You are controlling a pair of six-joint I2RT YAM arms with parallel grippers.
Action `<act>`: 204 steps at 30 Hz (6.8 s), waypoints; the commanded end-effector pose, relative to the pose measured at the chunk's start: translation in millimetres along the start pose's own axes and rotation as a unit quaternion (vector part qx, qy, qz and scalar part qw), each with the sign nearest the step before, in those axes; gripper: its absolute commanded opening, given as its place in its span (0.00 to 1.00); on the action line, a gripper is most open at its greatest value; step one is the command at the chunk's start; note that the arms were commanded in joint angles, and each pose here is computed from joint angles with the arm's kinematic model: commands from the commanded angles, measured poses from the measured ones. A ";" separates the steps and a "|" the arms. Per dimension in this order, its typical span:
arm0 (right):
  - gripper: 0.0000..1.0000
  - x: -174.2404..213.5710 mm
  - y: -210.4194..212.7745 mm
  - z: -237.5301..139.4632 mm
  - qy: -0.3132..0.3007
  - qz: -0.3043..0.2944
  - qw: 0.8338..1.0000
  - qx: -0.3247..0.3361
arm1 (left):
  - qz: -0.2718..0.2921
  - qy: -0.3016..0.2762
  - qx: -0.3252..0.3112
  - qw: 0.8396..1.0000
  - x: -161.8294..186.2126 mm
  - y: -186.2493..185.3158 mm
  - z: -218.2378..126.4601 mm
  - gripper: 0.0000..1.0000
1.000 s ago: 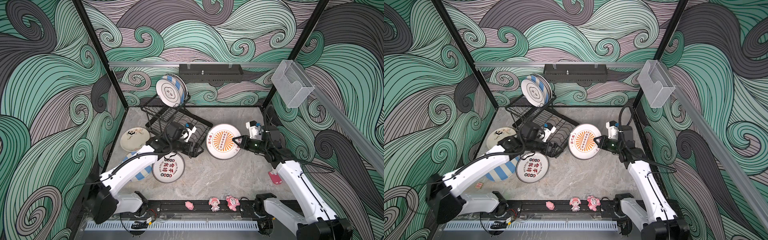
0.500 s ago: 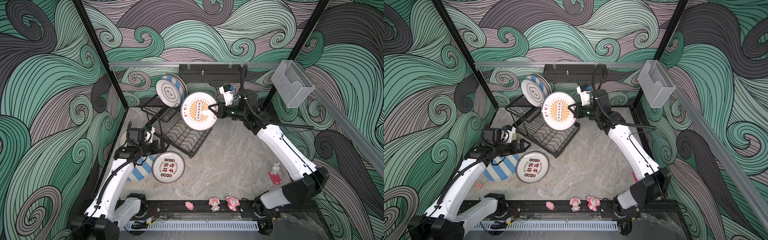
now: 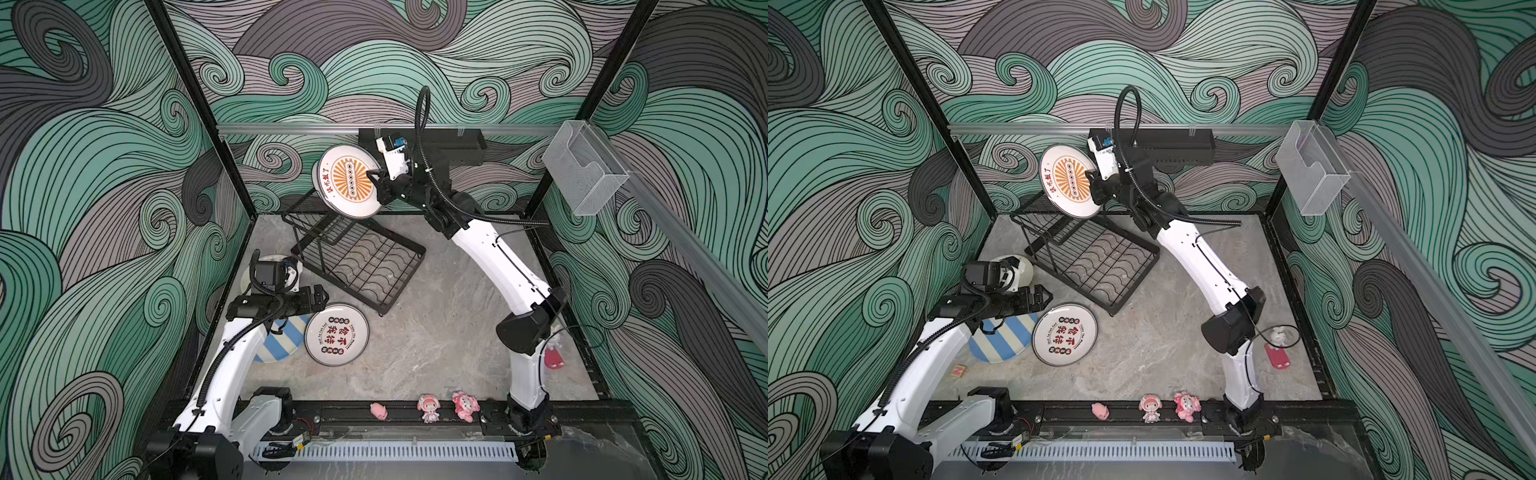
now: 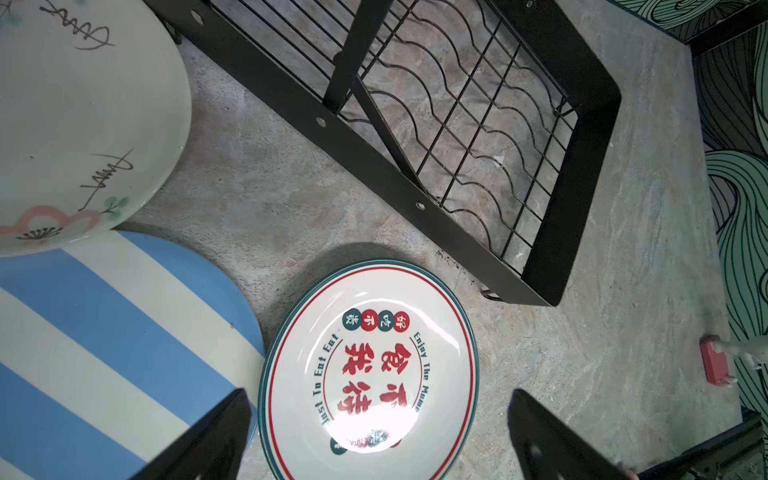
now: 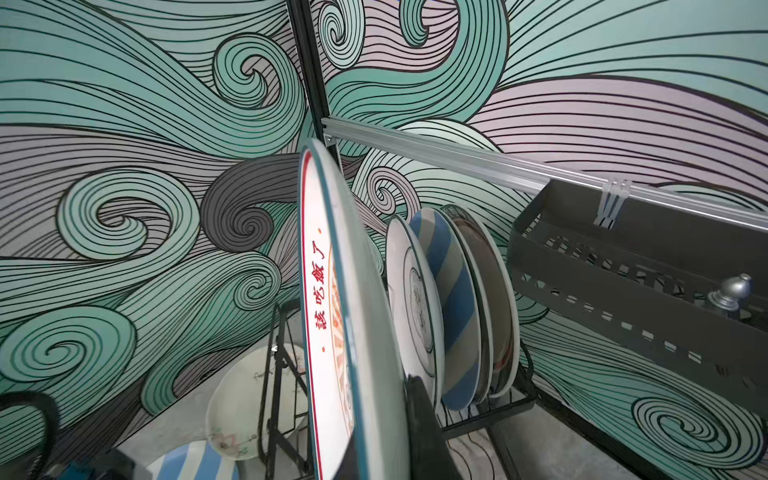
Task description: Load the plates into the dish rack
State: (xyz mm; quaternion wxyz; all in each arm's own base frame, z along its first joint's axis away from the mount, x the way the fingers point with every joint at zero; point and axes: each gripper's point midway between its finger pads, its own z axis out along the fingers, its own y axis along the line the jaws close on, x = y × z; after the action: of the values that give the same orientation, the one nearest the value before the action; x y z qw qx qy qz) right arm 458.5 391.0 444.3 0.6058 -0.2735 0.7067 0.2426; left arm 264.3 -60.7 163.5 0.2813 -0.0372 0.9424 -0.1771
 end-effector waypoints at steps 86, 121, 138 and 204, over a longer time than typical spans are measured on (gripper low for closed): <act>0.00 7.0 3.9 89.5 -0.150 -0.126 0.978 0.075 | 0.013 0.026 0.025 0.999 8.8 -5.3 7.0 0.99; 0.00 29.3 5.8 100.1 -0.127 -0.124 0.983 0.053 | 0.011 0.031 0.026 0.999 9.8 -5.7 8.3 0.99; 0.00 60.2 0.8 117.6 -0.098 -0.113 0.987 0.059 | 0.004 0.032 0.026 0.999 10.0 -5.6 8.5 0.99; 0.79 378.6 110.1 -178.4 0.302 0.371 0.871 -0.114 | -0.189 0.029 -0.026 0.981 68.5 38.3 59.4 0.99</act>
State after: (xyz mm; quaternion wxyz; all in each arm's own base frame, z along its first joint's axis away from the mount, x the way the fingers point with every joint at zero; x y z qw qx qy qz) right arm 206.9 296.0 76.5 0.1857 -0.1038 0.8942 0.3938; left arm 234.4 -54.1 67.6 0.2077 -0.2172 0.9331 -0.1977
